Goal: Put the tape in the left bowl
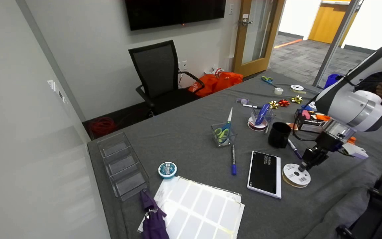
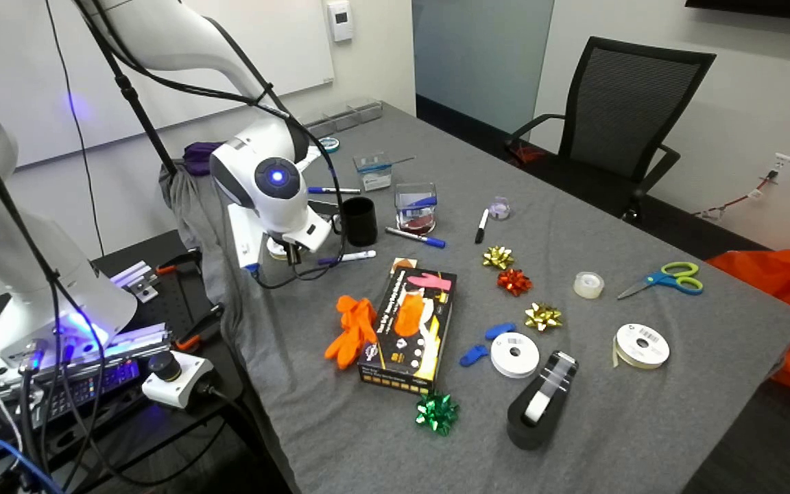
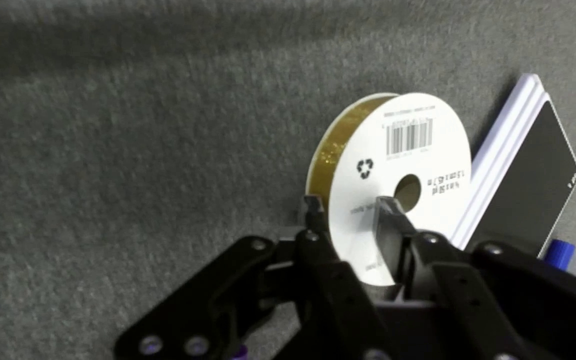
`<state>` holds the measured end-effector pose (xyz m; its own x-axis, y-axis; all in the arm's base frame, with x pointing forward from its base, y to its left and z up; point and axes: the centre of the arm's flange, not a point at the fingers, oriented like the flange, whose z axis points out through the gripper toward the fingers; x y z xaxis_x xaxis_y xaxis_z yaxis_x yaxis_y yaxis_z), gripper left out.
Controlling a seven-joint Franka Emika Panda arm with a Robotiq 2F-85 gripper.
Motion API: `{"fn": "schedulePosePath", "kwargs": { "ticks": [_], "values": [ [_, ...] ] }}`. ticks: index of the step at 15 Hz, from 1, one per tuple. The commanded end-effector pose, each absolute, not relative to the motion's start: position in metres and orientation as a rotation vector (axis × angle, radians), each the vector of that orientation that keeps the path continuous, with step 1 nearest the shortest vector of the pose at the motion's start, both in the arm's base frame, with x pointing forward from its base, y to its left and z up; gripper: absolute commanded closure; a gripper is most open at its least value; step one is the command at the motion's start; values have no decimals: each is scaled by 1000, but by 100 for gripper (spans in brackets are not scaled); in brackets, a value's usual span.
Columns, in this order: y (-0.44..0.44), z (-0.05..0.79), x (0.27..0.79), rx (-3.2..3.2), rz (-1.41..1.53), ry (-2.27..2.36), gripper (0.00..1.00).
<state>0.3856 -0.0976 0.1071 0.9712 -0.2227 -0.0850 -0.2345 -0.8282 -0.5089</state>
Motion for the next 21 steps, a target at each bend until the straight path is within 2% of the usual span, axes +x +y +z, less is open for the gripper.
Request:
{"fn": "schedulePosePath", "kwargs": {
  "ticks": [1, 3, 11, 21],
  "values": [
    [-97, 97, 387, -2612, 14, 313, 97],
    [-99, 97, 386, -2633, 26, 299, 100],
    [-106, 107, 387, -2652, 26, 288, 100],
    [-159, 183, 387, -2605, 150, 207, 100]
  ]
}}
